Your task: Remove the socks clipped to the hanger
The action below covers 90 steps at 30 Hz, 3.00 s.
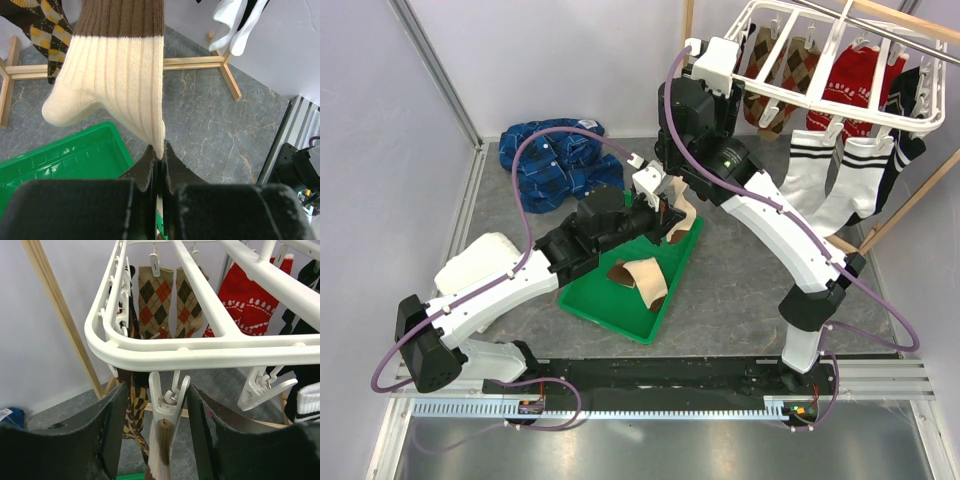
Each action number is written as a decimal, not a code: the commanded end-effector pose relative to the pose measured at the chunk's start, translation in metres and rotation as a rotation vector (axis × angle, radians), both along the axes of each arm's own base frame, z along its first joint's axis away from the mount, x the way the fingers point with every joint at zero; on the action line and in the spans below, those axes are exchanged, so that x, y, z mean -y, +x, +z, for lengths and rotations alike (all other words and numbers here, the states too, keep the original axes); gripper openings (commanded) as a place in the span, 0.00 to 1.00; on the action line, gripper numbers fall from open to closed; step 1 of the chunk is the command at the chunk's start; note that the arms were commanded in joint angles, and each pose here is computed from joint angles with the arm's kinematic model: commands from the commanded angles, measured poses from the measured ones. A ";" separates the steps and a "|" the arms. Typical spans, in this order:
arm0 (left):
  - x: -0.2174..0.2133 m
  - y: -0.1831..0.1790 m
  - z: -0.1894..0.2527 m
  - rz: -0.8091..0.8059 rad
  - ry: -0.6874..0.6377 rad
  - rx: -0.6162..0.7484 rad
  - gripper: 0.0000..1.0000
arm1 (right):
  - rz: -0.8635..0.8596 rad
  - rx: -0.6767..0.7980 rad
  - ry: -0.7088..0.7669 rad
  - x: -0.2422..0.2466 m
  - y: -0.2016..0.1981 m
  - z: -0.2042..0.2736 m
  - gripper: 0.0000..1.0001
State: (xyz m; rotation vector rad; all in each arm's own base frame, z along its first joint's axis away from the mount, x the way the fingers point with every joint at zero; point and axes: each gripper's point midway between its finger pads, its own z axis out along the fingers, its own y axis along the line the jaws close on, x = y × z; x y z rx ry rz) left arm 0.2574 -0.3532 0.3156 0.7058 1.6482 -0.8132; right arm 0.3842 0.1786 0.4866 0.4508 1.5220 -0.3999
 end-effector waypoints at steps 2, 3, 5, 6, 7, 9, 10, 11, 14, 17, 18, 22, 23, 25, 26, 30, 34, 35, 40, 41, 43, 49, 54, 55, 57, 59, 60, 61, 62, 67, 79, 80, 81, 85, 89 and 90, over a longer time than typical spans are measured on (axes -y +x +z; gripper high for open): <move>-0.002 -0.005 0.025 -0.011 -0.056 0.067 0.02 | -0.060 0.018 0.017 0.011 -0.004 0.007 0.49; -0.002 -0.005 0.025 -0.011 -0.057 0.068 0.02 | -0.064 0.020 0.018 0.013 -0.004 0.007 0.47; -0.001 -0.005 0.026 -0.013 -0.057 0.068 0.02 | -0.066 0.023 0.019 0.013 -0.003 0.008 0.39; -0.001 -0.005 0.024 -0.011 -0.055 0.066 0.02 | -0.069 0.028 0.025 0.013 -0.003 0.010 0.35; -0.001 -0.006 0.025 -0.014 -0.056 0.067 0.02 | -0.072 0.015 0.006 0.015 -0.004 0.010 0.24; -0.001 -0.005 0.024 -0.010 -0.054 0.066 0.02 | -0.072 0.014 0.004 0.015 -0.004 0.009 0.14; -0.002 -0.005 0.024 -0.007 -0.054 0.067 0.02 | -0.069 0.013 0.003 0.015 -0.005 0.009 0.04; -0.002 -0.003 0.023 -0.002 -0.052 0.067 0.02 | -0.064 0.017 0.008 0.016 -0.005 0.010 0.00; -0.003 -0.001 0.022 0.011 -0.048 0.067 0.02 | -0.049 0.014 0.005 0.014 -0.004 0.006 0.00; -0.005 0.002 0.018 0.038 -0.045 0.057 0.02 | -0.020 0.028 0.028 0.011 -0.003 0.005 0.00; -0.008 0.006 0.017 0.070 -0.042 0.053 0.02 | -0.006 0.030 0.033 0.010 -0.003 0.004 0.00; -0.022 0.016 0.006 0.180 -0.019 -0.011 0.02 | 0.110 0.044 0.088 0.002 -0.006 0.003 0.26; -0.027 0.015 0.000 0.195 0.011 -0.044 0.02 | 0.126 0.038 0.091 0.001 -0.006 0.000 0.30; -0.033 0.012 -0.006 0.223 0.022 -0.097 0.02 | 0.195 0.034 0.097 -0.002 -0.010 0.003 0.41; -0.036 0.010 -0.010 0.235 0.030 -0.119 0.02 | 0.218 0.021 0.090 -0.004 -0.008 -0.003 0.46; -0.052 -0.002 -0.041 0.274 0.081 -0.233 0.02 | 0.346 0.003 0.102 -0.017 -0.012 -0.010 0.64; -0.063 -0.016 -0.073 0.296 0.107 -0.351 0.02 | 0.491 -0.023 0.092 -0.025 -0.025 -0.015 0.74; -0.067 -0.019 -0.087 0.304 0.124 -0.377 0.02 | 0.505 -0.048 0.080 -0.026 -0.027 -0.027 0.77; -0.070 -0.033 -0.142 0.316 0.187 -0.510 0.06 | 0.623 -0.072 0.118 -0.022 -0.052 -0.044 0.98; -0.071 -0.033 -0.151 0.331 0.199 -0.528 0.11 | 0.679 -0.112 0.123 -0.031 -0.057 -0.062 0.98; -0.073 -0.033 -0.173 0.360 0.233 -0.570 0.17 | 0.730 -0.116 0.148 -0.030 -0.069 -0.066 0.98; -0.072 -0.013 -0.178 0.435 0.277 -0.569 0.60 | 0.915 -0.209 0.202 -0.044 -0.102 -0.112 0.98; -0.072 -0.001 -0.147 0.453 0.262 -0.516 0.67 | 1.040 -0.282 0.197 -0.057 -0.121 -0.141 0.98; -0.070 -0.003 -0.136 0.424 0.238 -0.496 0.72 | 1.033 -0.279 0.188 -0.055 -0.120 -0.142 0.98; -0.066 -0.004 -0.124 0.384 0.223 -0.467 0.74 | 1.008 -0.271 0.156 -0.049 -0.117 -0.142 0.98; -0.068 -0.003 -0.111 0.376 0.207 -0.431 0.76 | 0.975 -0.258 0.147 -0.043 -0.115 -0.139 0.98; -0.069 -0.001 -0.106 0.372 0.205 -0.399 0.77 | 0.974 -0.249 0.149 -0.041 -0.115 -0.135 0.98; -0.070 0.001 -0.100 0.374 0.198 -0.378 0.78 | 0.973 -0.236 0.151 -0.040 -0.115 -0.131 0.98; -0.074 0.003 -0.090 0.376 0.187 -0.337 0.79 | 0.974 -0.227 0.153 -0.039 -0.116 -0.127 0.98; -0.075 0.008 -0.047 0.337 0.110 -0.174 0.81 | 0.875 -0.155 0.136 -0.014 -0.113 -0.104 0.98; -0.081 -0.002 -0.018 0.231 0.105 0.031 0.82 | 0.445 -0.065 0.082 0.080 -0.114 -0.051 0.98; -0.080 -0.003 -0.015 0.224 0.087 0.043 0.82 | 0.410 -0.084 0.061 0.081 -0.110 -0.051 0.98; -0.082 -0.005 -0.022 0.222 0.094 0.040 0.82 | 0.386 -0.074 0.062 0.086 -0.111 -0.041 0.98; -0.088 -0.012 -0.010 0.212 0.065 0.062 0.82 | 0.221 -0.084 0.012 0.109 -0.111 -0.038 0.98; -0.093 -0.016 -0.003 0.217 0.047 0.080 0.82 | 0.124 -0.121 -0.051 0.115 -0.105 -0.050 0.98; -0.094 -0.015 -0.002 0.222 0.046 0.081 0.82 | 0.112 -0.126 -0.057 0.116 -0.103 -0.053 0.98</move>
